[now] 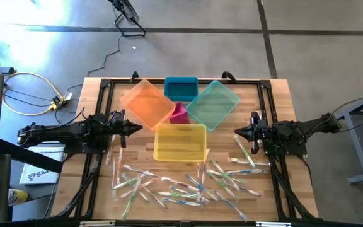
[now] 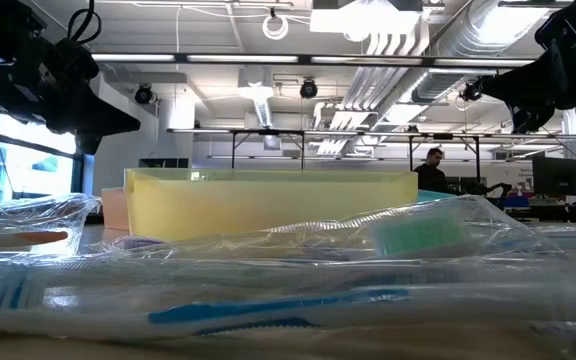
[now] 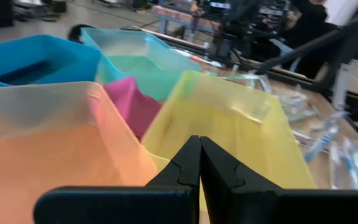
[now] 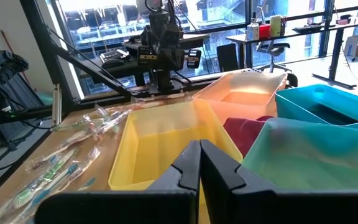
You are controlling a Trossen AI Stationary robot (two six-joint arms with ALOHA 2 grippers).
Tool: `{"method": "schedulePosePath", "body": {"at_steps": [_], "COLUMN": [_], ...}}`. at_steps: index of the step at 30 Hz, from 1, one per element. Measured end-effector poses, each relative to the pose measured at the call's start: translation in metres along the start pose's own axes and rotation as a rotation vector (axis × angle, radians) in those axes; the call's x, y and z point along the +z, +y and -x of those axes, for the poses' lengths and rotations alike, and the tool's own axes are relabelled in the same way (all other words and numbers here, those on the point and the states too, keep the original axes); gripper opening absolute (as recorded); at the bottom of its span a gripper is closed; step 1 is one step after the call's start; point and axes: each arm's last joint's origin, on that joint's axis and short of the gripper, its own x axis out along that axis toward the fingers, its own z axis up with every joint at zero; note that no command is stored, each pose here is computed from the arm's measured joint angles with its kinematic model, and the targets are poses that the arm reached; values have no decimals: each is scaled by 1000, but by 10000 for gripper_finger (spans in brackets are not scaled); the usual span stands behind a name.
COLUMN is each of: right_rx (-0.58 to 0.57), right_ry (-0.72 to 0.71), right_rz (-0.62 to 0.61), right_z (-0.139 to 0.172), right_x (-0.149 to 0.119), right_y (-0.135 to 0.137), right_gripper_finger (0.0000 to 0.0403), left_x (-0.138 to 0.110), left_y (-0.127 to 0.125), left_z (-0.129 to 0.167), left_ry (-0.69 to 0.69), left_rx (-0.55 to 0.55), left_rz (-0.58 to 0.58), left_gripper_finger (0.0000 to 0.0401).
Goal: Pick & Place Toothbrushes
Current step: Put the green toothbrush into the green bin
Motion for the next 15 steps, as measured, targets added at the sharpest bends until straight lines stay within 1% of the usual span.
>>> {"method": "schedulePosePath", "body": {"at_steps": [3, 7, 10, 15], "right_rx": [7, 21, 26, 27], "right_ry": [-38, -127, -185, -233], "right_rz": [-17, -17, 14, 41], "right_z": [0, 1, 2, 3], "right_x": [4, 13, 19, 24], "right_y": [1, 2, 3, 3], "right_gripper_finger": [2, 2, 2, 2], "left_x": [0, 2, 2, 2], "left_y": [1, 3, 3, 3], "left_z": [0, 0, 0, 0], "left_ry": [-12, -35, -38, -37], "left_rx": [36, 96, 104, 105], "left_rz": [-2, -2, -12, -25], "left_gripper_finger": [0, 0, 0, 0]}}
